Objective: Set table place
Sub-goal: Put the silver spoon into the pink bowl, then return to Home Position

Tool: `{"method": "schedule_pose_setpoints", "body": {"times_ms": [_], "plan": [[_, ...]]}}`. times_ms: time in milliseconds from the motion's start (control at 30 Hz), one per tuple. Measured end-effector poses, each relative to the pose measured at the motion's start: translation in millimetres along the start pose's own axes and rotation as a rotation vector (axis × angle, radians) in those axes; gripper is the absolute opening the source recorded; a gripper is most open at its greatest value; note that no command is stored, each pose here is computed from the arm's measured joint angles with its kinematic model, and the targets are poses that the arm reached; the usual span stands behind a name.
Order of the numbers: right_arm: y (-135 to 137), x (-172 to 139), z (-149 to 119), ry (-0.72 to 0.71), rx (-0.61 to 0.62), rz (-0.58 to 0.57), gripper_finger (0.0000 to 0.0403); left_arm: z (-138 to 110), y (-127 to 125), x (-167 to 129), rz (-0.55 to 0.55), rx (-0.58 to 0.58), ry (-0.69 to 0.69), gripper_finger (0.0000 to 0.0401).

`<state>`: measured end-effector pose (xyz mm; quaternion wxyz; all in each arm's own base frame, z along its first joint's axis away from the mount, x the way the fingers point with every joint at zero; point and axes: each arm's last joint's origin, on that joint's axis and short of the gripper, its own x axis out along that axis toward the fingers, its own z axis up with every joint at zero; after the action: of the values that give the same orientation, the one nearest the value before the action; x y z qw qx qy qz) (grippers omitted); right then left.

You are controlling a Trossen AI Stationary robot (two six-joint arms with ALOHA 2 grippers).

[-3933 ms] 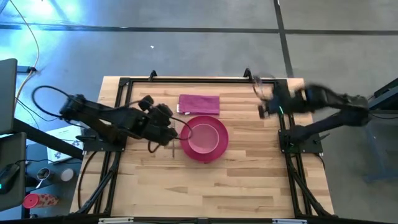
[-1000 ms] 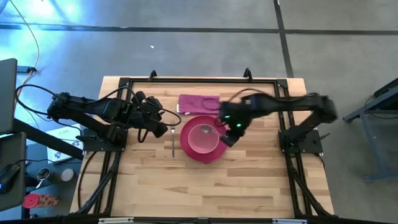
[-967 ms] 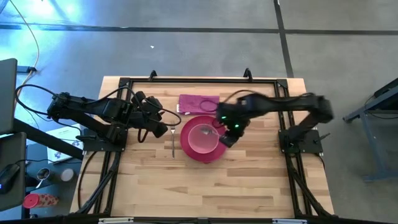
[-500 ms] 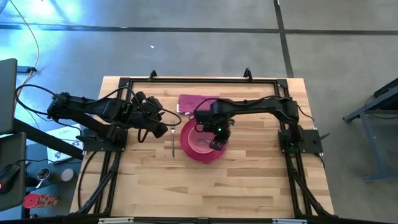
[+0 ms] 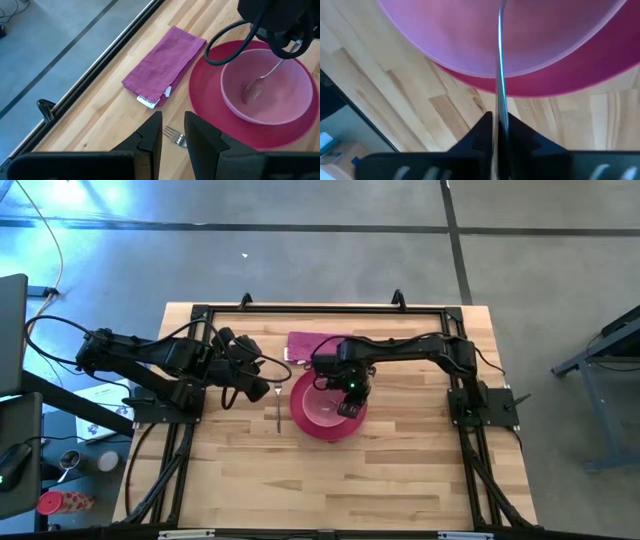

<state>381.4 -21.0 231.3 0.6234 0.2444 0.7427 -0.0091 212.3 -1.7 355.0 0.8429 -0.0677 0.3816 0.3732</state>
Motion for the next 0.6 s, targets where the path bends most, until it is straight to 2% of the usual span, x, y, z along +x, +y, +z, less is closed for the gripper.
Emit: {"method": "schedule_pose_setpoints", "body": {"times_ms": [167, 300, 467, 600], "plan": [[-2, -1, 1, -0.004, 0.006, -0.004, 0.0072, 0, 0, 0, 0.002, 0.005, 0.003, 0.0072], [-7, -3, 2, -0.022, 0.034, -0.049, 0.0108, -1, 0, 0, 0.004, 0.007, 0.005, 0.0072], [-9, -25, -5, -0.059, 0.039, -0.194, 0.0137, -1, 1, 0, 0.006, 0.010, 0.008, 0.0072], [-4, -63, -25, -0.198, 0.039, -0.324, 0.0144, -2, 1, 0, 0.009, 0.026, 0.014, 0.0071]]}}
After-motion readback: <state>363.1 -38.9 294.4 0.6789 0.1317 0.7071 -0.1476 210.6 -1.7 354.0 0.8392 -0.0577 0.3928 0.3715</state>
